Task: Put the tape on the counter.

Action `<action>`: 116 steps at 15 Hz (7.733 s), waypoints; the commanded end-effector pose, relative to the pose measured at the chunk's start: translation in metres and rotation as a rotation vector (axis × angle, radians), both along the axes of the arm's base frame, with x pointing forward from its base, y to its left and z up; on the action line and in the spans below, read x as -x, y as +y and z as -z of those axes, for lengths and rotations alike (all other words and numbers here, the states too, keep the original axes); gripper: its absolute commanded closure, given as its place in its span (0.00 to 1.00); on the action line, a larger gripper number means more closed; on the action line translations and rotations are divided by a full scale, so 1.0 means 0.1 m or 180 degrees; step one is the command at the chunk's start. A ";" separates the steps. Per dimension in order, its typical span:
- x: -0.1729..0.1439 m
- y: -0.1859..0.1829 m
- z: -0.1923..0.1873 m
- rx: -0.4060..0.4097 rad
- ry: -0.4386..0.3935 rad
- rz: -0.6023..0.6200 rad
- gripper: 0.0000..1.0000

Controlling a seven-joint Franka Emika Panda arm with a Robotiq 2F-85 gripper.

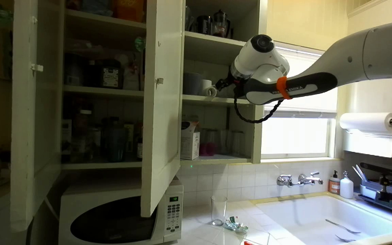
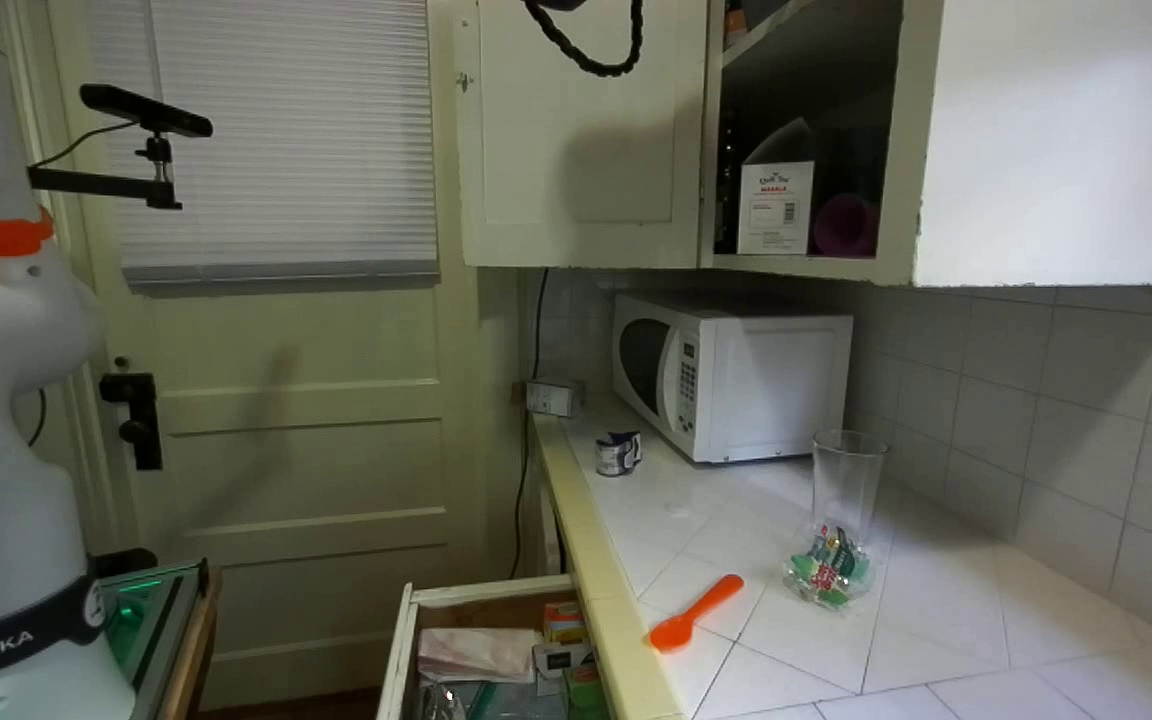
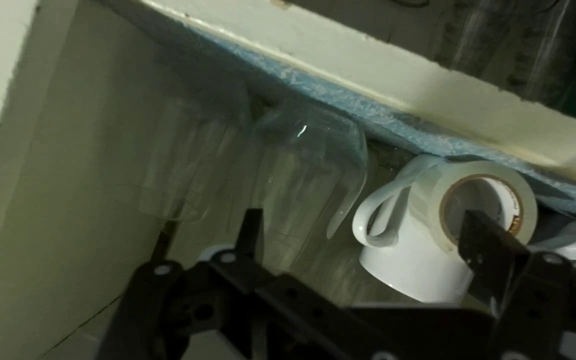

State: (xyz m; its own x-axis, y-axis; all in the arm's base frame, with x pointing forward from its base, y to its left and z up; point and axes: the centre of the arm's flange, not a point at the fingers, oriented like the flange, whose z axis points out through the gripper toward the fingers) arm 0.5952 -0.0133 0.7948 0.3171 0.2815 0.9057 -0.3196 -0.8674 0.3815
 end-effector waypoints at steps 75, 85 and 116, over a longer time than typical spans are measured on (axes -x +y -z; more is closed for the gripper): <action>1.01 -1.71 4.19 -0.2210 0.3677 0.1181 0.96; 0.64 -1.46 4.12 -0.2511 0.3655 0.0951 0.96; -0.32 -0.53 5.02 -0.0788 0.4855 -0.0349 0.96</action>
State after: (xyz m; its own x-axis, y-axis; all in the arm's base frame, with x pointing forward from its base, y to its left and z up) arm 0.6425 -0.0715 0.2857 0.9466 0.2066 -0.2474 0.2412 -0.9632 0.1183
